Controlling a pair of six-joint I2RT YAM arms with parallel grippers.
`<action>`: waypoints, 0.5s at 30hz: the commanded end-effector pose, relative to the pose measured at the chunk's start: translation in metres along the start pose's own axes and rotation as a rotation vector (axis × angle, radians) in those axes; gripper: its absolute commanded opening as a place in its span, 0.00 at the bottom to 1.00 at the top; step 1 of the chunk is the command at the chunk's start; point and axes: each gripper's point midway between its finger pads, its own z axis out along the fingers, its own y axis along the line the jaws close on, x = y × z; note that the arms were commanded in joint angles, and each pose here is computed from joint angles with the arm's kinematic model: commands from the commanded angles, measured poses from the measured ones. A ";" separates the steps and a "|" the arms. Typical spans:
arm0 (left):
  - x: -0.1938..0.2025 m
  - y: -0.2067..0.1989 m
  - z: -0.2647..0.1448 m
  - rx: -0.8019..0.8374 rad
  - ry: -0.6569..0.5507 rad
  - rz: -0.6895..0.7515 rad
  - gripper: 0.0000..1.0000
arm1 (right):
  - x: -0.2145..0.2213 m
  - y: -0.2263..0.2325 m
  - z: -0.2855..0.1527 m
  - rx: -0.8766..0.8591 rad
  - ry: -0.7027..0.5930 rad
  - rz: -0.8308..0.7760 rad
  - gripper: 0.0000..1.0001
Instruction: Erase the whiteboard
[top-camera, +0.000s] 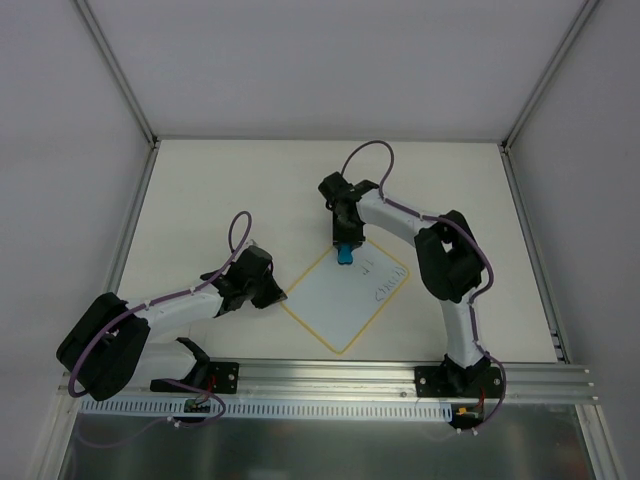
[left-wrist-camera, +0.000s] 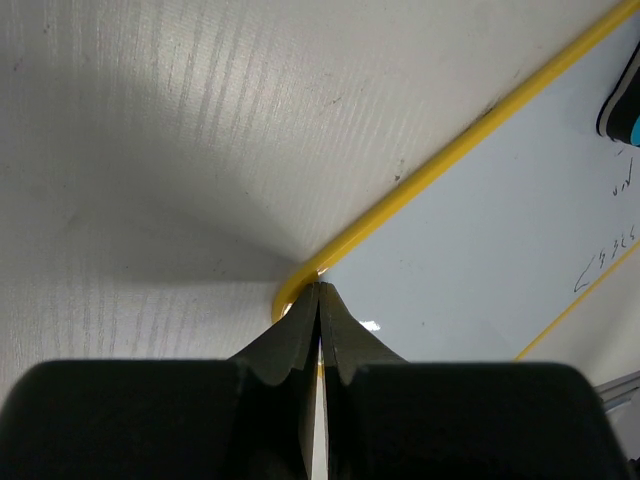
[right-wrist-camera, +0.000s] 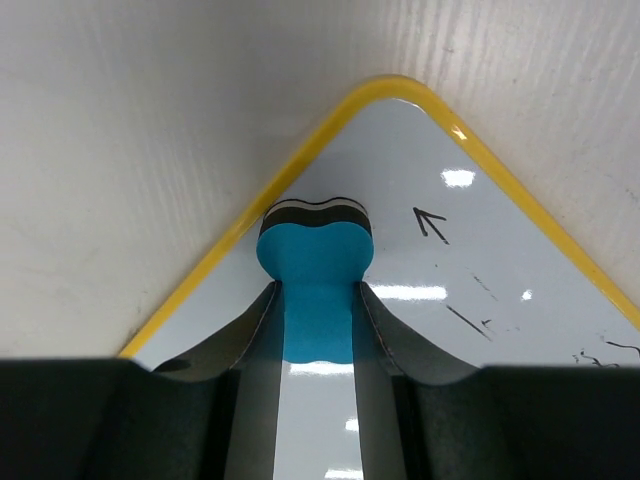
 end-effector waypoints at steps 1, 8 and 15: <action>0.016 0.039 0.002 -0.143 0.051 0.042 0.00 | 0.006 0.011 0.010 -0.011 0.049 0.016 0.02; 0.016 0.042 0.001 -0.145 0.037 0.026 0.00 | 0.000 -0.050 0.014 0.075 0.044 0.077 0.00; 0.015 0.043 0.000 -0.145 0.033 0.023 0.00 | 0.001 -0.104 0.017 0.139 0.049 0.142 0.00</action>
